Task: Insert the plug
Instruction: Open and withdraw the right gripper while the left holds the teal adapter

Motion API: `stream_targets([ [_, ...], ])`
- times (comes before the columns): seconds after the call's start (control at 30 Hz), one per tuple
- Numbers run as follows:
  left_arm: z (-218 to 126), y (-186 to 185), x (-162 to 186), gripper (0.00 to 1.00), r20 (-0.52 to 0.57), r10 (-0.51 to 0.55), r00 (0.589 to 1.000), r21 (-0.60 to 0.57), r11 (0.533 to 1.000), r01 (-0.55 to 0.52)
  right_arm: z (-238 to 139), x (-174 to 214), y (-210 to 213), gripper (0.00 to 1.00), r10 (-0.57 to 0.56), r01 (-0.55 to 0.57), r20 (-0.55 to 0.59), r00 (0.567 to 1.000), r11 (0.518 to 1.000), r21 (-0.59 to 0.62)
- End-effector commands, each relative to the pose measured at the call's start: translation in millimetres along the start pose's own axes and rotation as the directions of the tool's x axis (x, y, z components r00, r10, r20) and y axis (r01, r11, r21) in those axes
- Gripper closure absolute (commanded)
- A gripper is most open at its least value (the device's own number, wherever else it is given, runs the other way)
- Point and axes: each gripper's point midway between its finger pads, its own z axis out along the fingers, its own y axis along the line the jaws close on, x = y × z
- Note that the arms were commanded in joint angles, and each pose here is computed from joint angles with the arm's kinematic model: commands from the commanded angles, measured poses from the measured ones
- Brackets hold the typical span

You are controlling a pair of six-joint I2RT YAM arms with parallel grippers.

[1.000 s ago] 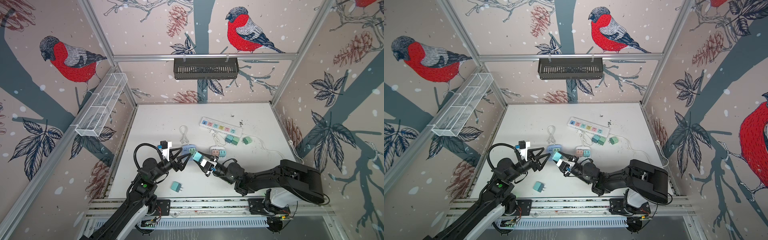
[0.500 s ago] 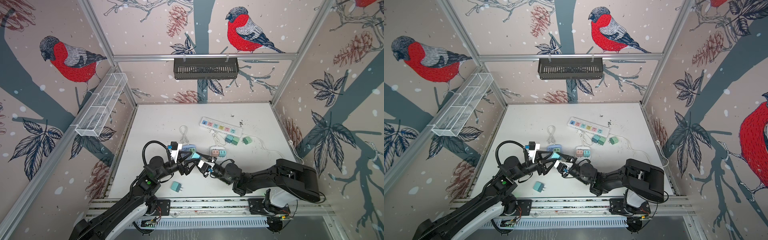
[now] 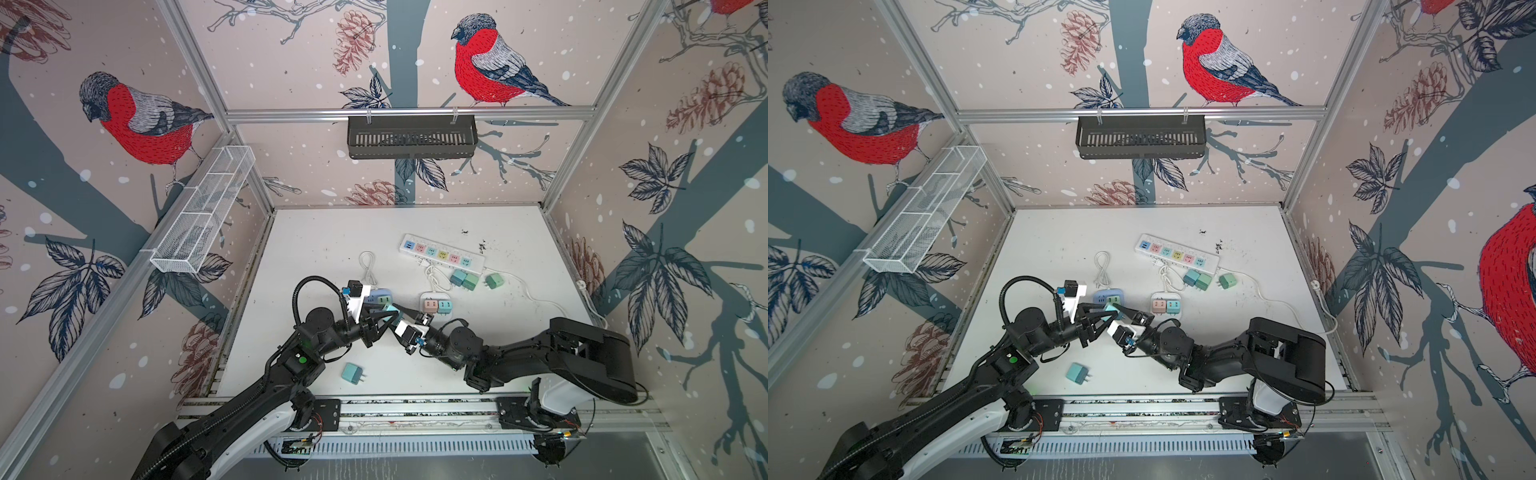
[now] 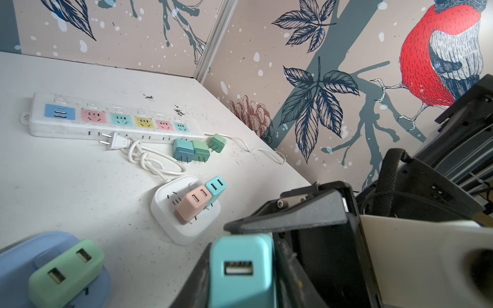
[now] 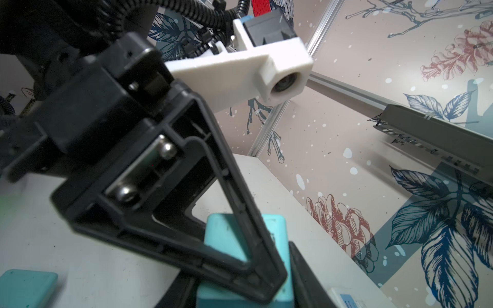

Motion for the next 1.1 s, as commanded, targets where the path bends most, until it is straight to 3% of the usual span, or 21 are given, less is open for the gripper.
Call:
stream_targets([
  [0.0,0.5,-10.0,-8.7,0.74,0.025,0.054,0.998,0.042,0.998,-0.055,1.1,-8.9,-6.0,0.93,0.016,-0.017,0.033,0.999,0.999,0.028],
  [0.1,1.3,-8.7,-8.6,0.82,0.024,0.06,0.998,0.036,0.997,-0.061,0.6,-9.6,-6.7,0.9,0.017,-0.018,0.035,0.999,0.999,0.03],
  [0.13,1.8,-7.7,-7.7,0.85,0.021,0.06,0.998,0.034,0.998,-0.061,0.3,-9.7,-6.9,0.84,0.019,-0.02,0.037,0.999,0.999,0.031],
  [0.27,4.8,3.4,-7.9,1.0,0.017,0.066,0.998,-0.022,0.998,-0.066,-3.9,-11.1,-10.7,0.48,0.029,-0.031,0.049,0.998,0.998,0.049],
  [0.37,7.4,17.8,-9.1,1.0,0.014,0.08,0.997,-0.096,0.992,-0.078,-9.2,-13.9,-15.2,0.3,0.036,-0.04,0.063,0.997,0.997,0.066],
  [0.63,15.5,37.0,-20.4,1.0,-0.022,0.193,0.981,-0.207,0.959,-0.193,-31.0,-25.3,-30.7,0.23,0.051,-0.061,0.099,0.994,0.993,0.1],
  [0.7,14.7,43.3,-26.0,1.0,-0.013,0.257,0.966,-0.246,0.936,-0.252,-37.6,-26.2,-37.1,0.22,0.058,-0.069,0.096,0.994,0.991,0.114],
  [0.83,5.4,68.7,-48.9,1.0,0.037,0.314,0.949,-0.425,0.864,-0.27,-56.1,-26.3,-60.5,0.21,0.085,-0.099,0.08,0.993,0.978,0.185],
  [1.07,28.0,34.2,-67.2,1.0,-0.038,0.479,0.877,-0.263,0.842,-0.471,-109.4,-24.0,-108.5,0.17,0.173,-0.182,0.057,0.983,0.942,0.281],
])
